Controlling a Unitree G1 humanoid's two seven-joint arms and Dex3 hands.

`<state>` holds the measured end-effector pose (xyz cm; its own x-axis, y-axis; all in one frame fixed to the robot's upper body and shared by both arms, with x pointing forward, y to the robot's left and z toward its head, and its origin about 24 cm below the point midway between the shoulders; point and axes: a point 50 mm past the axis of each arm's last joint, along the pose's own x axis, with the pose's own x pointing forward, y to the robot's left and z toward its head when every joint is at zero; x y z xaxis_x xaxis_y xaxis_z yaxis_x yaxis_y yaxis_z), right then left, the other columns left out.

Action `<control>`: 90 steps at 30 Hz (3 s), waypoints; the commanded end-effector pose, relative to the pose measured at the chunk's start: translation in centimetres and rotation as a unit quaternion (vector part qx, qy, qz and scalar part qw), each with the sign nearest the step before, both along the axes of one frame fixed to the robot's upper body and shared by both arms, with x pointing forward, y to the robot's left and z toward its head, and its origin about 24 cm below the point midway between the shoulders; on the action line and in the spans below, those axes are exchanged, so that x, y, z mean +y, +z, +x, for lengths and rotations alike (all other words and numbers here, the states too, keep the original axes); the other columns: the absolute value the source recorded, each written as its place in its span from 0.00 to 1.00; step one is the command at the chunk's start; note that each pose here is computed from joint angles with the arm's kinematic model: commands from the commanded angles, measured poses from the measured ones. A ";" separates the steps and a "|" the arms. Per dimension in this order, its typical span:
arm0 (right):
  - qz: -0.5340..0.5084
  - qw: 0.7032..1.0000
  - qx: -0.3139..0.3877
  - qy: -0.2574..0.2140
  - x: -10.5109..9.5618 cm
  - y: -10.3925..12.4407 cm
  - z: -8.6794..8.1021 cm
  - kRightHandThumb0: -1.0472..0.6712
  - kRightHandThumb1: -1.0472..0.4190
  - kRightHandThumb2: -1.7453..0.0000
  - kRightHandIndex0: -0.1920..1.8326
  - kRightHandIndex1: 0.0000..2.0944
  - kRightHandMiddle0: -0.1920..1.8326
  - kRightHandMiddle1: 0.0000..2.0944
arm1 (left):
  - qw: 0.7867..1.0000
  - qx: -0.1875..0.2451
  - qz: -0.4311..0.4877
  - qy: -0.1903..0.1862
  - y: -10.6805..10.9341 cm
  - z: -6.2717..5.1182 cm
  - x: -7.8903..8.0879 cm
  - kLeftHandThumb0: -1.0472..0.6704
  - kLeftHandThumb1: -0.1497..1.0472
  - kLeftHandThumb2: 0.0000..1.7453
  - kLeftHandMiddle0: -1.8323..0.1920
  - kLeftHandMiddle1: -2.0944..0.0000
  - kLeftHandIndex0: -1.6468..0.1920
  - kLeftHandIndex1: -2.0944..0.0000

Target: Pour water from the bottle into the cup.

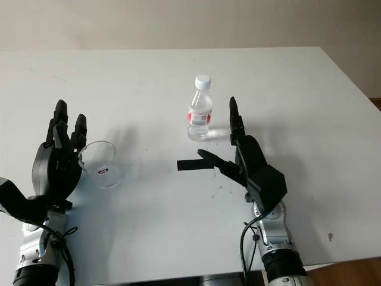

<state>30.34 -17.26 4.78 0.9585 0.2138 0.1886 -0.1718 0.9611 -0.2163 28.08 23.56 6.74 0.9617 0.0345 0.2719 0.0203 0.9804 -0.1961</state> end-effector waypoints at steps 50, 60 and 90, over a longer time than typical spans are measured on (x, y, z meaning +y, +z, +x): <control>-0.039 0.998 0.032 0.041 4.5 7.1 9.5 0.05 0.08 0.97 0.00 0.00 0.00 0.00 | 1.000 -0.005 -0.005 0.008 0.1 0.3 -0.2 0.12 1.00 0.32 0.95 1.00 0.99 1.00; -0.005 0.996 0.083 0.034 5.3 5.4 9.3 0.08 0.08 0.97 0.00 0.00 0.00 0.00 | 1.000 -0.003 -0.005 0.007 0.0 0.3 -0.1 0.12 1.00 0.32 0.94 1.00 0.97 1.00; 0.050 0.995 0.087 0.020 7.0 5.3 9.3 0.46 0.00 0.90 0.83 1.00 0.70 1.00 | 1.000 -0.003 -0.010 0.004 -0.1 0.4 -0.3 0.13 1.00 0.32 0.95 1.00 0.98 1.00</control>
<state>39.38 -10.54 9.07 0.9730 0.2310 -0.0006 -0.2303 0.9701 -0.0761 28.70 23.41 7.11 0.9566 0.0453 0.2879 0.0148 0.9790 -0.2032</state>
